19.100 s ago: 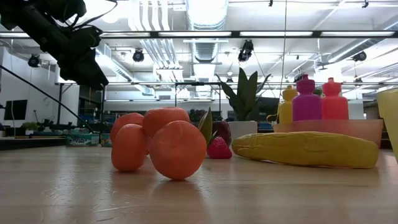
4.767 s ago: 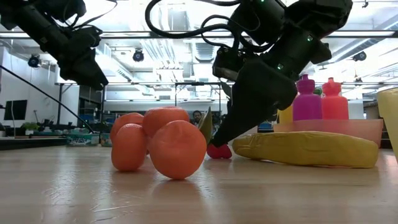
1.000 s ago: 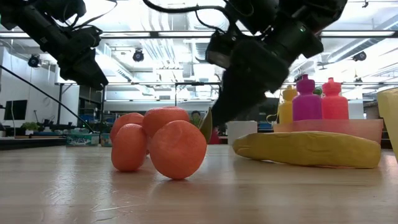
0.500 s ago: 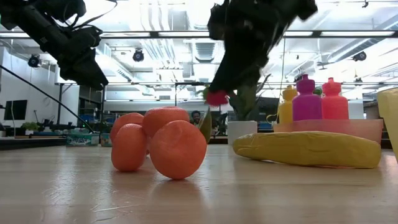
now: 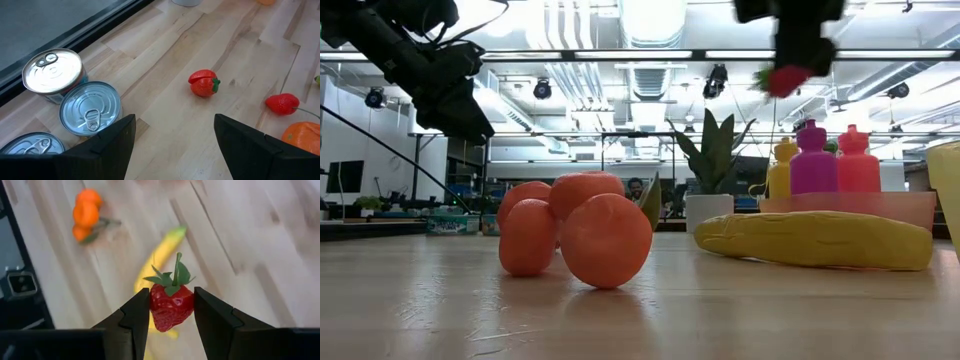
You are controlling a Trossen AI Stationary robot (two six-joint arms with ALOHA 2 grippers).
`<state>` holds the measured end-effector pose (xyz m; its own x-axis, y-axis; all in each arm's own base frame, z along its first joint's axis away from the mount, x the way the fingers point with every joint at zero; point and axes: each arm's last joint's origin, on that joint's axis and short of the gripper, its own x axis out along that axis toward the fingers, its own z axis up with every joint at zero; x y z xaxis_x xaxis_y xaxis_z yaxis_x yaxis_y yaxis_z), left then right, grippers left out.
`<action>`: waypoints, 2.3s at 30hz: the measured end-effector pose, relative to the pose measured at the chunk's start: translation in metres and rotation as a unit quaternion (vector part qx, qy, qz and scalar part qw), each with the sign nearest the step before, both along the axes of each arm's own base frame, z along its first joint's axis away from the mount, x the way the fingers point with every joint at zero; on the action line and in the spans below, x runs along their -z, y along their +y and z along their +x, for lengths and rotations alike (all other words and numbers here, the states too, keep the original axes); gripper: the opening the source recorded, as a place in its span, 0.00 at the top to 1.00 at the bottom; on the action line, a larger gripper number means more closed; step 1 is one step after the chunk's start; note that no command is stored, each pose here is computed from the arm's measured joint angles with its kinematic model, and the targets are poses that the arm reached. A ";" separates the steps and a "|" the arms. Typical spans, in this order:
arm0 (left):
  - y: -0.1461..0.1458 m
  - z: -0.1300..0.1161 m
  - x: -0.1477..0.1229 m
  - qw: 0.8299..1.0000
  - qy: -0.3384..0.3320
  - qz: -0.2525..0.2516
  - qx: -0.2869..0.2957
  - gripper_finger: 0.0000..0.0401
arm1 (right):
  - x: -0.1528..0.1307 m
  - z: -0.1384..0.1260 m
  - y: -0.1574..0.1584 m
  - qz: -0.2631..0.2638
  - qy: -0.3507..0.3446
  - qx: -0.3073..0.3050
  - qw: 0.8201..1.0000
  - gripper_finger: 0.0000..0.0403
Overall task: Pick & Place Food Item
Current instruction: Put the bottom red strawberry into the gray bin, then put the red cherry into the gray bin
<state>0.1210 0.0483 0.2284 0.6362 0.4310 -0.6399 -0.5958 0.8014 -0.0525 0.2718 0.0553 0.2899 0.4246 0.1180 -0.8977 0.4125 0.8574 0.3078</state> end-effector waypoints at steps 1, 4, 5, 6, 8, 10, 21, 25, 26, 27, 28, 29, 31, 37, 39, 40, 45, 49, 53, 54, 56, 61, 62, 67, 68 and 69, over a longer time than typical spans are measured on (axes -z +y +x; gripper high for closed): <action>0.000 0.000 0.000 1.000 0.000 0.000 0.000 0.31 | -0.002 -0.007 0.002 0.005 0.006 0.005 1.000 0.67; 0.000 0.000 0.000 1.000 0.000 0.000 0.000 0.31 | -0.006 -0.029 0.012 0.019 0.023 0.014 0.999 0.67; 0.000 0.000 0.000 1.000 0.000 0.000 0.000 0.31 | -0.006 -0.037 0.016 0.022 0.032 0.015 0.999 0.67; 0.000 0.000 0.000 1.000 0.000 0.000 0.000 0.31 | -0.005 -0.046 0.019 0.025 0.045 0.018 0.999 0.67; 0.000 0.000 0.000 1.000 0.000 0.000 0.000 0.31 | 0.000 -0.063 0.026 0.030 0.076 0.030 0.996 0.67; 0.000 0.000 0.000 1.000 0.000 0.000 0.000 0.31 | 0.006 -0.078 0.035 0.049 0.096 0.040 0.993 0.67; 0.000 0.000 0.000 1.000 0.000 0.000 0.000 0.31 | 0.041 -0.140 0.085 0.115 0.156 0.112 0.975 0.67; 0.000 0.000 0.000 1.000 0.000 0.000 0.000 0.31 | 0.055 -0.150 0.096 0.102 0.142 0.139 0.975 0.67; 0.000 0.000 0.000 1.000 0.000 0.000 0.000 0.31 | 0.058 -0.150 0.097 0.098 0.137 0.146 0.975 0.67; 0.000 0.000 0.000 1.000 0.000 0.000 0.000 0.31 | 0.061 -0.151 0.098 0.096 0.132 0.154 0.975 0.67; 0.000 0.000 0.000 1.000 0.000 0.000 0.000 0.31 | 0.064 -0.151 0.099 0.095 0.131 0.160 0.974 0.67; 0.000 0.000 0.000 1.000 0.000 0.000 0.000 0.31 | 0.067 -0.151 0.099 0.094 0.130 0.164 0.973 0.67; 0.000 0.000 0.000 1.000 0.000 0.000 0.000 0.31 | 0.071 -0.151 0.100 0.094 0.129 0.166 0.973 0.67; 0.000 0.000 0.000 1.000 0.000 0.000 0.000 0.31 | 0.082 -0.149 0.102 0.075 0.137 0.170 0.973 0.67; 0.000 0.000 0.000 1.000 0.000 0.000 0.000 0.31 | 0.084 -0.148 0.104 0.069 0.140 0.171 0.973 0.67; 0.000 0.000 0.000 1.000 0.000 0.000 0.000 0.31 | 0.086 -0.147 0.105 0.064 0.142 0.172 0.973 0.67; 0.000 0.000 0.000 1.000 0.000 0.000 0.000 0.31 | 0.094 -0.144 0.108 0.048 0.147 0.175 0.972 0.67; 0.000 0.000 0.000 1.000 0.000 0.000 0.000 0.31 | 0.096 -0.141 0.111 0.045 0.140 0.153 0.977 0.67; 0.000 0.000 0.000 1.000 0.000 0.000 0.000 0.31 | 0.095 -0.140 0.113 0.043 0.136 0.147 0.979 0.64; 0.000 0.000 0.000 1.000 0.000 0.000 0.000 0.31 | 0.095 -0.140 0.113 0.042 0.132 0.145 0.980 0.62; 0.000 0.000 0.000 1.000 0.000 0.000 0.000 0.31 | 0.094 -0.140 0.113 0.040 0.129 0.145 0.980 0.56; 0.000 0.000 0.000 1.000 0.000 0.000 0.000 0.31 | 0.095 -0.139 0.113 0.039 0.129 0.148 0.980 0.43; 0.000 0.000 0.000 1.000 0.000 0.000 0.000 0.31 | 0.095 -0.139 0.113 0.039 0.130 0.149 0.979 0.41; 0.000 0.000 0.000 1.000 0.000 0.000 0.000 0.31 | 0.095 -0.139 0.113 0.042 0.131 0.156 0.978 0.35; 0.000 0.000 0.000 1.000 0.000 0.000 0.000 0.31 | 0.094 -0.140 0.113 0.044 0.131 0.156 0.978 0.35; 0.000 0.000 0.000 1.000 0.000 0.000 0.000 0.31 | 0.093 -0.140 0.113 0.048 0.134 0.155 0.978 0.34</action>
